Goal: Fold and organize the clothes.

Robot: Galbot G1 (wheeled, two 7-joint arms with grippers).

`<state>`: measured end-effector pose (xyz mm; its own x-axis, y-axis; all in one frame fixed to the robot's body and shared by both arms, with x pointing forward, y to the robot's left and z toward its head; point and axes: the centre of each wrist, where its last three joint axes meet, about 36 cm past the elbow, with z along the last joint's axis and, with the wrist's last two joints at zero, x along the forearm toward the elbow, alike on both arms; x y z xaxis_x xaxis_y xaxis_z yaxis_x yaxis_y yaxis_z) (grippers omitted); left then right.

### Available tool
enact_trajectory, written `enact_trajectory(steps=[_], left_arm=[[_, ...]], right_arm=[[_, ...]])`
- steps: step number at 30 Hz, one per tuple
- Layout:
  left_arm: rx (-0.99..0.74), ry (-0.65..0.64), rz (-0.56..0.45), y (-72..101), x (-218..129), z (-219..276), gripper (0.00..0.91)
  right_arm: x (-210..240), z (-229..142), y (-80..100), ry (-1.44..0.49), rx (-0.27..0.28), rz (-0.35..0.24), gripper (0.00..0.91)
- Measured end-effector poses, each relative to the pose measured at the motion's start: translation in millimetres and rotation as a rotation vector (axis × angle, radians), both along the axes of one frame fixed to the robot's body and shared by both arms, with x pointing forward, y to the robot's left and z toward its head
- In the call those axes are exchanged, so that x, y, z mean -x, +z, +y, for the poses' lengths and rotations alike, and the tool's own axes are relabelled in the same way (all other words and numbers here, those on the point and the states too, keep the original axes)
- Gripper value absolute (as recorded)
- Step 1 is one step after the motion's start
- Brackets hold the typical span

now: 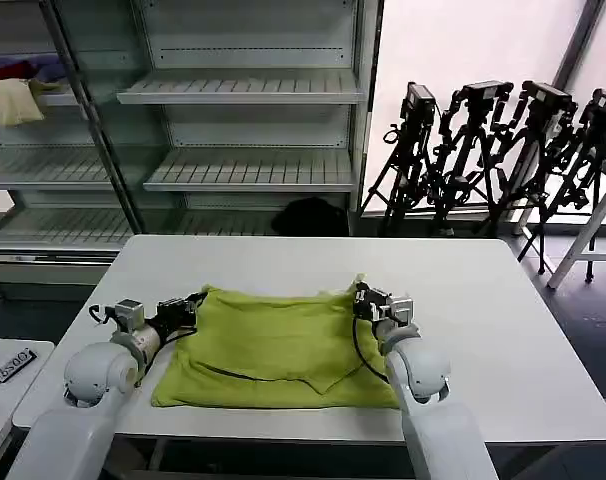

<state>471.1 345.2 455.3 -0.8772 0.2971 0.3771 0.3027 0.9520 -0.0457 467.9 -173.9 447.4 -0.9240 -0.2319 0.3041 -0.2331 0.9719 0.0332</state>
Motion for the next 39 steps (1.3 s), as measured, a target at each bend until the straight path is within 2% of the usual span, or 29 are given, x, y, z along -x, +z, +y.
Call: enact_trajectory(steps=[12, 23, 30, 39], left_arm=[[0.023, -0.023, -0.002, -4.5, 48.9, 12.1, 0.000], [-0.010, -0.037, 0.023, -20.4, 77.0, 16.2, 0.000], [-0.048, -0.046, 0.020, -19.5, 86.1, 20.2, 0.000], [-0.088, -0.067, 0.019, -21.0, 95.0, 20.6, 0.000]], right_arm=[[55.9, -9.3, -1.1, 0.009, -0.012, 0.009, 0.000], [87.5, -12.2, -1.6, 0.017, -0.002, 0.022, 0.000], [98.6, -12.3, -3.5, 0.022, 0.021, 0.032, 0.000], [106.5, -13.1, -9.3, 0.003, 0.079, 0.046, 0.000]])
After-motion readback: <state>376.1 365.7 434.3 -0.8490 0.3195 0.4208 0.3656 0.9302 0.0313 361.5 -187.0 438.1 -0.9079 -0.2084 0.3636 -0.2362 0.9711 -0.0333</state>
